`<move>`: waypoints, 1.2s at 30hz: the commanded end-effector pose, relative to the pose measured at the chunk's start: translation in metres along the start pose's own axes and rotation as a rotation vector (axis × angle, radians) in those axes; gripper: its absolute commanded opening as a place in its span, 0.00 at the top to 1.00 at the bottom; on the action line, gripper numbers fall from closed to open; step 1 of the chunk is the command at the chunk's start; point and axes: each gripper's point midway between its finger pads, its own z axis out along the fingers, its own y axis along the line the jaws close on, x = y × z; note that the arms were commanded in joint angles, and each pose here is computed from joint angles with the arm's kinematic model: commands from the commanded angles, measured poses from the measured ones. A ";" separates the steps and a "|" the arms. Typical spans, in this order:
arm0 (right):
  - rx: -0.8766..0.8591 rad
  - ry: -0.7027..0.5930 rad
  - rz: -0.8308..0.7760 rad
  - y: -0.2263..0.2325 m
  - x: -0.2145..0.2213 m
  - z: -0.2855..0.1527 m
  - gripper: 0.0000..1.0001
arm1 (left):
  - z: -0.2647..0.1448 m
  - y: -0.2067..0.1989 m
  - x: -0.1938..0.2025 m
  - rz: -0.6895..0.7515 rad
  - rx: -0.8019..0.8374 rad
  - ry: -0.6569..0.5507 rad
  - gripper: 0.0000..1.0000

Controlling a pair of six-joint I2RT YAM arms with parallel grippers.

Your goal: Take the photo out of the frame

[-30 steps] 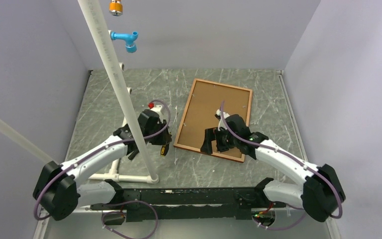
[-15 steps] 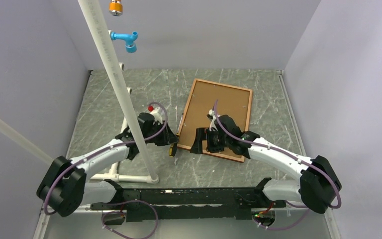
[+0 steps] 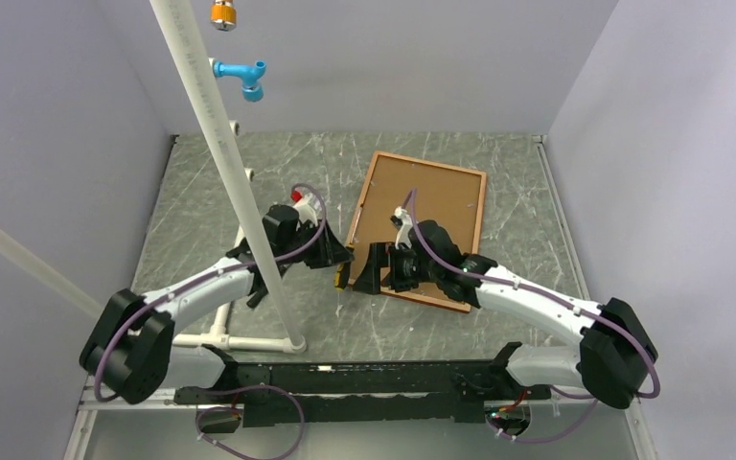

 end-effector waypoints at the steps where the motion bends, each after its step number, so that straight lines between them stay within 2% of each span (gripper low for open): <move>1: -0.222 -0.158 0.024 0.043 -0.021 -0.010 0.01 | 0.010 -0.039 -0.045 -0.045 0.204 -0.079 1.00; 5: -0.240 -0.178 0.027 0.052 -0.028 0.000 0.05 | 0.021 -0.044 -0.056 -0.144 0.251 -0.113 1.00; 10: -0.060 -0.262 0.068 0.028 -0.040 0.010 0.08 | 0.024 -0.050 -0.056 -0.286 0.321 -0.142 1.00; 13: -0.044 -0.257 0.030 0.023 -0.037 0.014 0.17 | 0.024 -0.056 -0.051 -0.322 0.355 -0.123 1.00; 16: -0.087 -0.272 0.005 0.027 -0.037 0.014 0.19 | 0.021 -0.056 -0.045 -0.346 0.359 -0.110 1.00; 23: -0.135 -0.237 -0.048 0.038 -0.036 0.017 0.21 | 0.014 -0.064 -0.039 -0.299 0.365 -0.069 1.00; 28: -0.166 -0.224 -0.054 0.038 -0.029 0.023 0.31 | 0.013 -0.062 -0.027 -0.268 0.313 -0.038 1.00; 34: -0.170 -0.210 -0.052 0.038 -0.028 0.031 0.51 | 0.011 -0.060 -0.017 -0.234 0.253 0.002 1.00; 36: -0.145 -0.199 -0.050 0.036 -0.027 0.030 0.55 | 0.011 -0.062 -0.018 -0.226 0.252 -0.001 1.00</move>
